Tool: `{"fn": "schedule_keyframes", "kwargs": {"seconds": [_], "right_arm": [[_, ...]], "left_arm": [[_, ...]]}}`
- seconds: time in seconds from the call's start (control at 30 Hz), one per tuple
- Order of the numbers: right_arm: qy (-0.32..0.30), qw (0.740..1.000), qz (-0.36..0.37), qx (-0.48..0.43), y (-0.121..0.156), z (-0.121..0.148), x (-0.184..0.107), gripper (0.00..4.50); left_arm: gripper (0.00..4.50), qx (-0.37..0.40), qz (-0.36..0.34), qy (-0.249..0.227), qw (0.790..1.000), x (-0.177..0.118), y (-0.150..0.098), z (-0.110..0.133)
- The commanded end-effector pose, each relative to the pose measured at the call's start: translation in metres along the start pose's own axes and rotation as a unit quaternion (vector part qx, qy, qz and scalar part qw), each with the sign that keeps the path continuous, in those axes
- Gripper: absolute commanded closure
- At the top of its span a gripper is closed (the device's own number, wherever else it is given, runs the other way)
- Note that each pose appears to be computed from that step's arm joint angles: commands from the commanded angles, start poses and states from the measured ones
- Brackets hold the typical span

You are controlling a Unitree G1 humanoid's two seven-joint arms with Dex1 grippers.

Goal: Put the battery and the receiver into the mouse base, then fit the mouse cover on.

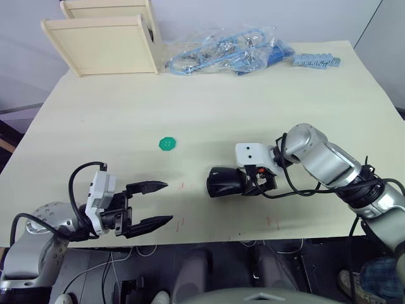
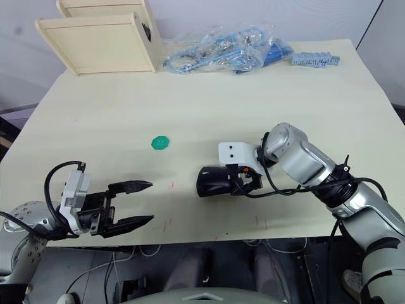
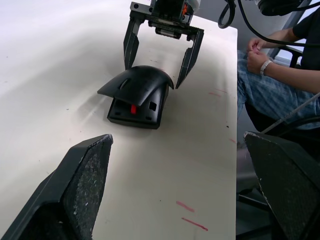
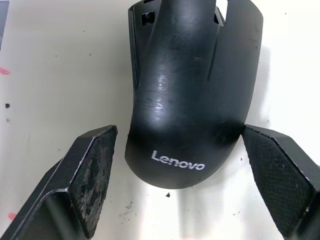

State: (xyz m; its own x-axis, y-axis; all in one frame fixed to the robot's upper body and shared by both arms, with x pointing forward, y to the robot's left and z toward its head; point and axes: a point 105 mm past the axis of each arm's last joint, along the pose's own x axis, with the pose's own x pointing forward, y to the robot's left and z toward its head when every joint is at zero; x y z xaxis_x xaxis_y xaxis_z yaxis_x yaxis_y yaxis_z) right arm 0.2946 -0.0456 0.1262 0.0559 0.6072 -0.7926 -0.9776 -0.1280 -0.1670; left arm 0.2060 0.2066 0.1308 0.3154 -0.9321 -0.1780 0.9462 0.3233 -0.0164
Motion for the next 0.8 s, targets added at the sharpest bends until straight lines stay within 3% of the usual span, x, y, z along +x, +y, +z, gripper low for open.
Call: {"fn": "schedule_keyframes", "kwargs": {"seconds": [0.03, 0.5, 0.8], "right_arm": [[-0.028, 0.999, -0.007, -0.013, 0.000, 0.014, -0.007, 0.38], [-0.055, 0.998, -0.026, 0.002, 0.000, 0.020, -0.019, 0.38], [-0.140, 0.986, -0.091, 0.025, 0.012, 0.029, -0.031, 0.38]], "left_arm": [[0.00, 0.014, -0.002, -0.007, 1.000, -0.001, 0.000, 0.006], [0.00, 0.014, -0.002, -0.006, 1.000, -0.001, 0.001, 0.006], [0.00, 0.018, 0.002, -0.005, 1.000, -0.002, 0.002, 0.008]]}}
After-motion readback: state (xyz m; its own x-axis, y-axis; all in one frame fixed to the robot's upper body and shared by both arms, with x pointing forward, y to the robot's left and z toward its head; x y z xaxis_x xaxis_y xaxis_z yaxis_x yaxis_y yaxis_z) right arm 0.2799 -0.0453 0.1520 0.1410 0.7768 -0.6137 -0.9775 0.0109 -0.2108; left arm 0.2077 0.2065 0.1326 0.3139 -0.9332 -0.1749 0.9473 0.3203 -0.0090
